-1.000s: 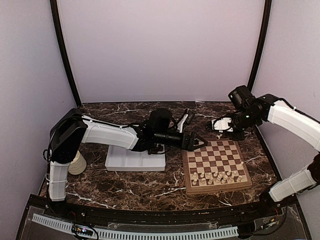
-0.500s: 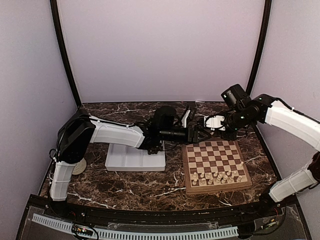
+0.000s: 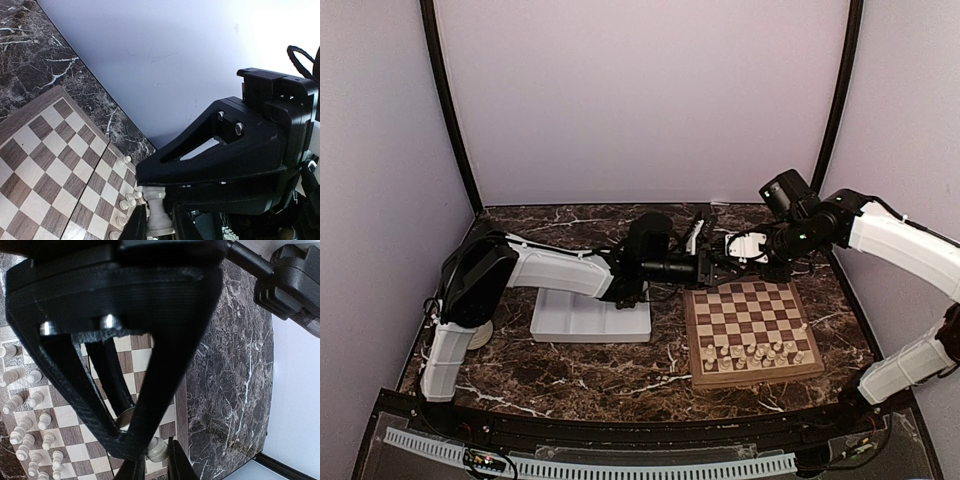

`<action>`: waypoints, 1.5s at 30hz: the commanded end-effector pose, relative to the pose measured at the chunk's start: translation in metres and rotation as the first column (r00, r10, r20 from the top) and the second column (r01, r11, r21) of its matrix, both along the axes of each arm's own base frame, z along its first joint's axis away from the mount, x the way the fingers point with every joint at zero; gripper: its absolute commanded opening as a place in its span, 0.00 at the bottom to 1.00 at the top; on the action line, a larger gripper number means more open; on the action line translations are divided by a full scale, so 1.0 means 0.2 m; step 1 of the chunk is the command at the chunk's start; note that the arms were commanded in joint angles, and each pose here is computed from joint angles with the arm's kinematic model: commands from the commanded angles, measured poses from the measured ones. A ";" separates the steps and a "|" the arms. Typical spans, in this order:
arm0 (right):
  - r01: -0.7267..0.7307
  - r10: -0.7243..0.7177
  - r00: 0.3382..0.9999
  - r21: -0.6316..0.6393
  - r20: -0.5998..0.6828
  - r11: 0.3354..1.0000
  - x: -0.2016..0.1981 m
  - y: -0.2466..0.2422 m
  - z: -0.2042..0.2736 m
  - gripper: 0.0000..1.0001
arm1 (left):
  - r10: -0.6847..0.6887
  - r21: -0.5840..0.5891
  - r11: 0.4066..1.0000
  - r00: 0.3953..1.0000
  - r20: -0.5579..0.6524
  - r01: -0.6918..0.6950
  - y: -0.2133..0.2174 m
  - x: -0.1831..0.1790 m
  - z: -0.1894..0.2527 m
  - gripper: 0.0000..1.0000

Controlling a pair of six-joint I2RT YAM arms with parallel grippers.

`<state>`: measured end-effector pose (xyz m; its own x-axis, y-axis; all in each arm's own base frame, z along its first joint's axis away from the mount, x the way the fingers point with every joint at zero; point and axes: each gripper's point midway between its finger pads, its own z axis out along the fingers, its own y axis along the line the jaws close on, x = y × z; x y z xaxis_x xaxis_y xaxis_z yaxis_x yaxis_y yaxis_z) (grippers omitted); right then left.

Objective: Set up the chess pieces on the board
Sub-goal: Pass from the right arm to the left, then pass from the left arm to the right

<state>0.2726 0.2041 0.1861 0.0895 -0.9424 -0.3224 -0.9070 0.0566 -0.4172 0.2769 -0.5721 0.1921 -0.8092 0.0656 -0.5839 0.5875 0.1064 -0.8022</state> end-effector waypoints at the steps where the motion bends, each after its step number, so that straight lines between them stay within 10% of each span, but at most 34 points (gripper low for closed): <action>1: 0.000 -0.002 0.999 0.055 0.037 0.998 0.02 0.05 0.08 0.18 | -0.042 -0.081 0.996 0.999 0.031 0.044 -0.01 0.00 0.12 0.13; 7: 0.032 -0.024 0.999 0.197 -0.039 0.980 -0.04 -0.01 0.22 0.40 | -0.074 -0.129 0.988 0.994 0.081 0.084 0.04 -0.04 0.16 0.10; 15: 0.231 0.069 0.891 0.577 -0.450 0.783 -0.09 0.02 0.48 0.44 | -0.079 -0.179 0.976 0.967 0.243 0.124 0.07 -0.11 0.25 0.10; 25: 0.457 0.197 0.637 0.571 -0.745 0.681 -0.11 0.05 0.36 0.37 | -0.050 -0.256 0.956 0.940 0.339 0.143 0.14 -0.18 0.35 0.10; 45: 0.509 0.222 0.547 0.531 -0.807 0.677 -0.13 0.07 0.25 0.37 | -0.048 -0.265 0.952 0.930 0.365 0.153 0.13 -0.20 0.39 0.11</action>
